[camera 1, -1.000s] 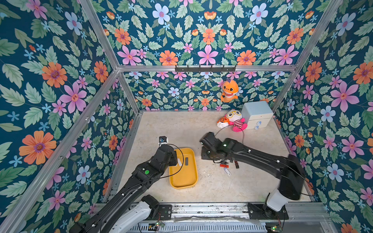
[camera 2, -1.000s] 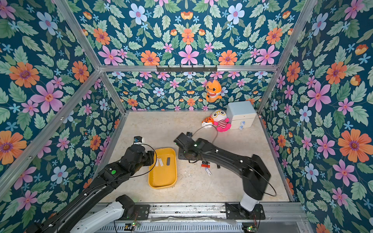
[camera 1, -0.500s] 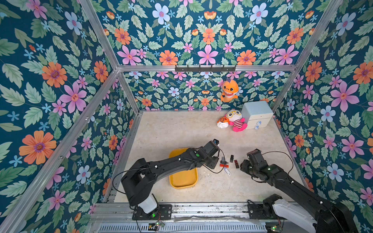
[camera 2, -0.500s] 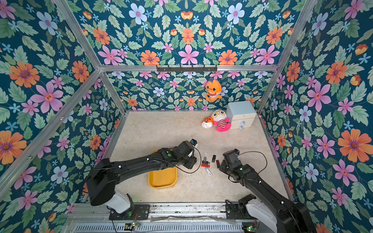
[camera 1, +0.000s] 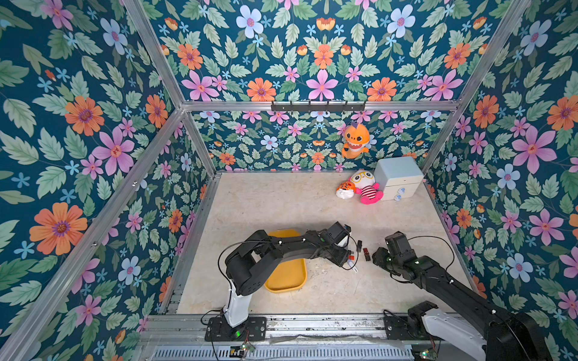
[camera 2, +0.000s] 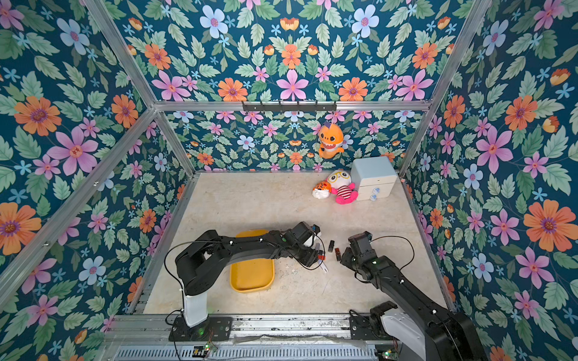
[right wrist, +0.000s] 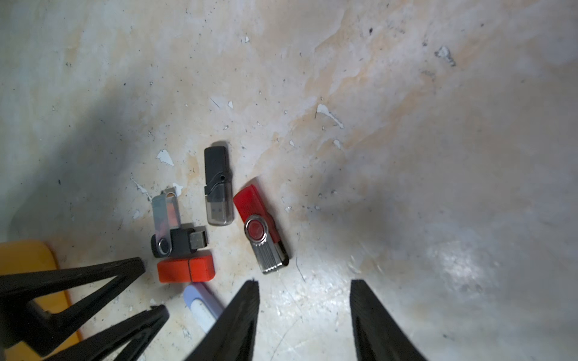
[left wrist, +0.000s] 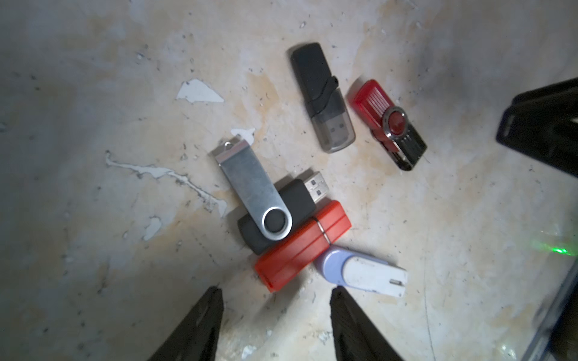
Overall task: Put the usb flash drive into the storage box
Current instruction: Pick up the USB flash from the center of the board, then place the USB flash in the storage box.
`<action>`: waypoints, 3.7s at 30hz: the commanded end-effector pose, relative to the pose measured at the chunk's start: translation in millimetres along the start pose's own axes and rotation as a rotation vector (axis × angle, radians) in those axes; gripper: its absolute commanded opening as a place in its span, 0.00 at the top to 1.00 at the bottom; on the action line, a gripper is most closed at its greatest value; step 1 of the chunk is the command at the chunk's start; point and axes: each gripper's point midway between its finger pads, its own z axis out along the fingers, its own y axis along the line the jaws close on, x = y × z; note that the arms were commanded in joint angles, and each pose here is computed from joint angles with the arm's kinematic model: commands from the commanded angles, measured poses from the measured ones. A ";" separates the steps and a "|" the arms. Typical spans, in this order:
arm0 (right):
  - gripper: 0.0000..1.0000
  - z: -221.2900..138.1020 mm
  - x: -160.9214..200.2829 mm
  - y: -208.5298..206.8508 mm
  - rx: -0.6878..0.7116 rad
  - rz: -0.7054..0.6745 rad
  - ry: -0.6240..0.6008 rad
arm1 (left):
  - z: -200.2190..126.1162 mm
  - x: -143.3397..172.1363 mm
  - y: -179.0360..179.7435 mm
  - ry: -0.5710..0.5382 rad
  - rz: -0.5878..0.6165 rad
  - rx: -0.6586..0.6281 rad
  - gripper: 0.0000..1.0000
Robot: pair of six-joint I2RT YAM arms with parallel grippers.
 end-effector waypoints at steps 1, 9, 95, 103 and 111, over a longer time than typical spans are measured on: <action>0.47 -1.2 -2.0 3.6 -0.019 -0.007 -0.008 | 5.5 -3.1 -2.2 -0.002 0.027 0.029 0.39; 0.45 -1.3 -2.1 2.9 -0.026 0.000 -0.009 | 16.7 -3.1 -3.0 0.025 0.069 0.049 0.38; 0.42 -0.6 -2.2 1.6 -0.033 0.012 -0.005 | 11.1 81.5 10.3 0.299 0.382 -0.254 0.88; 0.42 -0.5 -2.2 0.8 -0.035 0.017 -0.004 | -33.6 22.3 -28.1 0.061 0.345 -0.154 0.93; 0.42 -1.1 -2.6 1.7 -0.042 0.016 -0.006 | -106.6 -9.2 -7.9 -0.183 0.130 -0.149 0.94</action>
